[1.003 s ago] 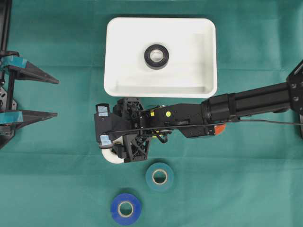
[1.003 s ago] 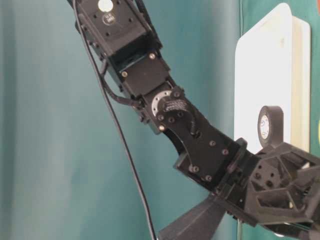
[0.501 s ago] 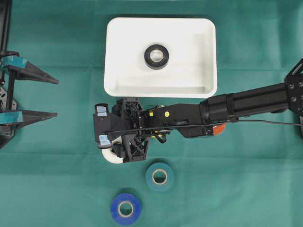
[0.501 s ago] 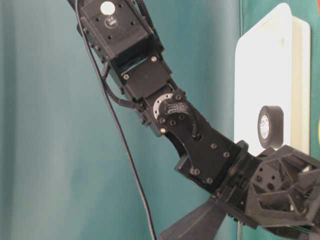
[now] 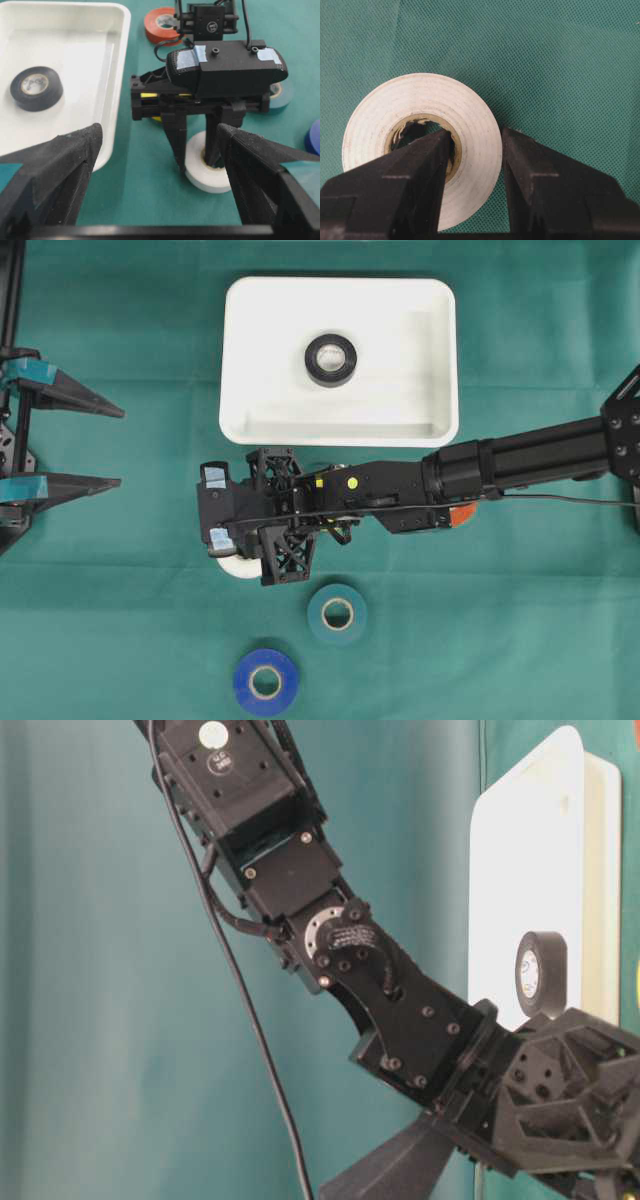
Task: Pick up the tape from a random location and place it into the white case.
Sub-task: 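Lower the right gripper into the white roll's hole and close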
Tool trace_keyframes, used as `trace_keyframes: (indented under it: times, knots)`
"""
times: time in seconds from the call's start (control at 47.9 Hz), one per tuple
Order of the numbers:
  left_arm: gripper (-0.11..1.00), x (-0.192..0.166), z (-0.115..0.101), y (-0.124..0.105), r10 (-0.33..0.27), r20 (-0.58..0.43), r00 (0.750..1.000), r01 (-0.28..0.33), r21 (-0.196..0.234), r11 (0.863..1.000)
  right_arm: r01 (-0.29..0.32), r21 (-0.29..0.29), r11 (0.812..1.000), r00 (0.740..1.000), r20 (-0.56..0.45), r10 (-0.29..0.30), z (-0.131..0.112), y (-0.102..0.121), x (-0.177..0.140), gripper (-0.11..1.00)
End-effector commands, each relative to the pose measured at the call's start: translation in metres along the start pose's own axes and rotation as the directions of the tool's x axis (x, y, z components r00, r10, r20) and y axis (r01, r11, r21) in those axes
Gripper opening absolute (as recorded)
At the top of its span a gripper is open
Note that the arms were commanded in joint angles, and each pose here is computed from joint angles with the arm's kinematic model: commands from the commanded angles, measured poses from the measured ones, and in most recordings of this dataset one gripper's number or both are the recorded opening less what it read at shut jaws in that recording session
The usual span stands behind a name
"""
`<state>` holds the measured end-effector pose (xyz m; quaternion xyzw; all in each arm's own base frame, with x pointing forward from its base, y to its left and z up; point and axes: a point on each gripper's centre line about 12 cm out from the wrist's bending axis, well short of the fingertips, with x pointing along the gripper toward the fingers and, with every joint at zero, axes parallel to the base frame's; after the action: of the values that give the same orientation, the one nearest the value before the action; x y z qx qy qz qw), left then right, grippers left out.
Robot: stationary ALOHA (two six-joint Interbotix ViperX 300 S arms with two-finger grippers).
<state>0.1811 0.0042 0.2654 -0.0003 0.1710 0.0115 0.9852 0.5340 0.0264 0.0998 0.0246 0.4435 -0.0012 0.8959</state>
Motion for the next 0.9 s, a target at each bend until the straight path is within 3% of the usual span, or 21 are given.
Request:
trace_keyframes:
  times: [0.0, 0.355, 0.877]
  knots:
    - [0.95, 0.001, 0.005, 0.001, 0.004, 0.012, 1.0, -0.004, -0.005, 1.0, -0.005, -0.001, 1.0, 0.999, 0.04, 0.005, 0.015, 0.002, -0.01, 0.33]
    - [0.95, 0.001, 0.005, 0.001, 0.004, 0.014, 1.0, -0.004, -0.005, 1.0, -0.004, -0.005, 1.0, 0.999, 0.037, 0.005, 0.017, 0.003, -0.014, 0.33]
    - [0.95, 0.001, 0.005, 0.002, 0.008, 0.012, 1.0, -0.008, -0.006, 1.0, 0.002, -0.009, 1.0, 0.999, 0.05, -0.002, 0.056, 0.005, -0.079, 0.32]
